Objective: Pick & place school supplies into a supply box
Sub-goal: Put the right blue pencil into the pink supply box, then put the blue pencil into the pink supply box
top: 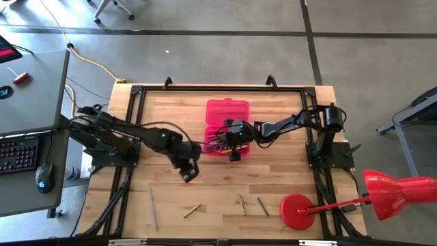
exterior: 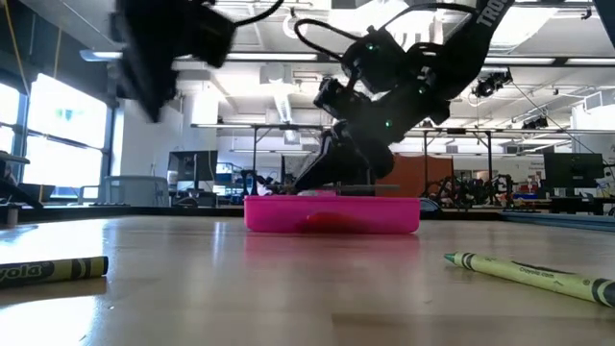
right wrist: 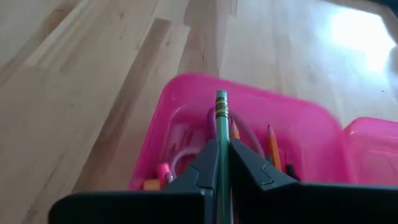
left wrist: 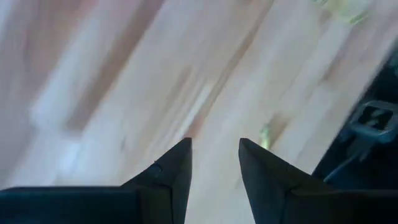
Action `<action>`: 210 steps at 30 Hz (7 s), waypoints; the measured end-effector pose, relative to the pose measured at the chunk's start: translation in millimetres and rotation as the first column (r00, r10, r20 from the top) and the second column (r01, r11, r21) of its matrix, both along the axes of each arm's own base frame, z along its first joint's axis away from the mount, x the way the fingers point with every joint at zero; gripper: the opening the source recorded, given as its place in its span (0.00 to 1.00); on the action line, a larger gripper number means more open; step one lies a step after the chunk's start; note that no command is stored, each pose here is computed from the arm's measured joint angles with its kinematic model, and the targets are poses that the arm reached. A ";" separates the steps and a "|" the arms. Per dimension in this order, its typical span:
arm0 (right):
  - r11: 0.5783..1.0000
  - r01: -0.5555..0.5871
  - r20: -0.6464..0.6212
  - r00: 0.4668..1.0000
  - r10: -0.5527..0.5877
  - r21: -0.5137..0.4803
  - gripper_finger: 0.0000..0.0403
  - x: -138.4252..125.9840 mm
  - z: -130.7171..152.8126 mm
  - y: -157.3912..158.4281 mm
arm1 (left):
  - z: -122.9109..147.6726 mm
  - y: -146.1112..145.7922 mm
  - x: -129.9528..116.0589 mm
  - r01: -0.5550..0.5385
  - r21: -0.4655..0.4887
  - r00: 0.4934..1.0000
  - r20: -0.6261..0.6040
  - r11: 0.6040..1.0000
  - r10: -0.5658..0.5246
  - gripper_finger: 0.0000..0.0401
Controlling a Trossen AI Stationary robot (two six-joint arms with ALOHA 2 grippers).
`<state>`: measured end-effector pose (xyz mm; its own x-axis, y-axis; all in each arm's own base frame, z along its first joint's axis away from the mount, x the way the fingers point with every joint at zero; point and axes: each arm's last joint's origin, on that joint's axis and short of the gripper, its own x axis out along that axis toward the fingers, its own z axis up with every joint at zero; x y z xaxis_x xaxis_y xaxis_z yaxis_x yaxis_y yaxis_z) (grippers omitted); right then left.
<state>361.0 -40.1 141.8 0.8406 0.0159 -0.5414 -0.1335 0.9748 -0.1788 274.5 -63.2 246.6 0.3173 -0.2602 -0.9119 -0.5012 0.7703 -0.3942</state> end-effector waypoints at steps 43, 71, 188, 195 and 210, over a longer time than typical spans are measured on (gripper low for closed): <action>0.998 0.046 0.030 0.998 -0.047 0.032 0.22 5.4 -8.8 -0.3 | -72.6 -185.8 -106.2 -0.689 0.234 0.607 -0.331 0.686 0.722 0.41; 0.994 0.050 0.028 0.998 -0.053 0.098 0.22 5.5 -8.7 0.7 | -103.3 -195.1 -97.3 -0.664 0.262 0.666 -0.219 0.701 0.713 0.04; 0.869 -0.427 0.170 0.903 0.395 0.250 0.22 -17.2 8.9 187.7 | -37.9 -24.5 3.1 -0.476 0.594 0.860 0.470 0.649 0.202 0.02; 0.870 -0.395 0.088 0.918 0.387 0.295 0.22 -20.5 2.3 187.7 | -27.1 26.9 28.2 -0.304 0.658 0.923 0.382 0.689 0.043 0.09; 0.875 -0.352 0.029 0.931 0.364 0.332 0.22 -16.9 -2.3 172.0 | -9.3 -7.4 -102.5 -0.387 0.712 0.918 0.356 0.586 0.174 0.26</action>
<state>344.1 131.9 139.5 0.7254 0.4926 -0.4807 -0.4848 0.8615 0.1512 172.0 -70.6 237.3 0.4695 0.6243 -0.6243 -0.7250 0.6762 0.1309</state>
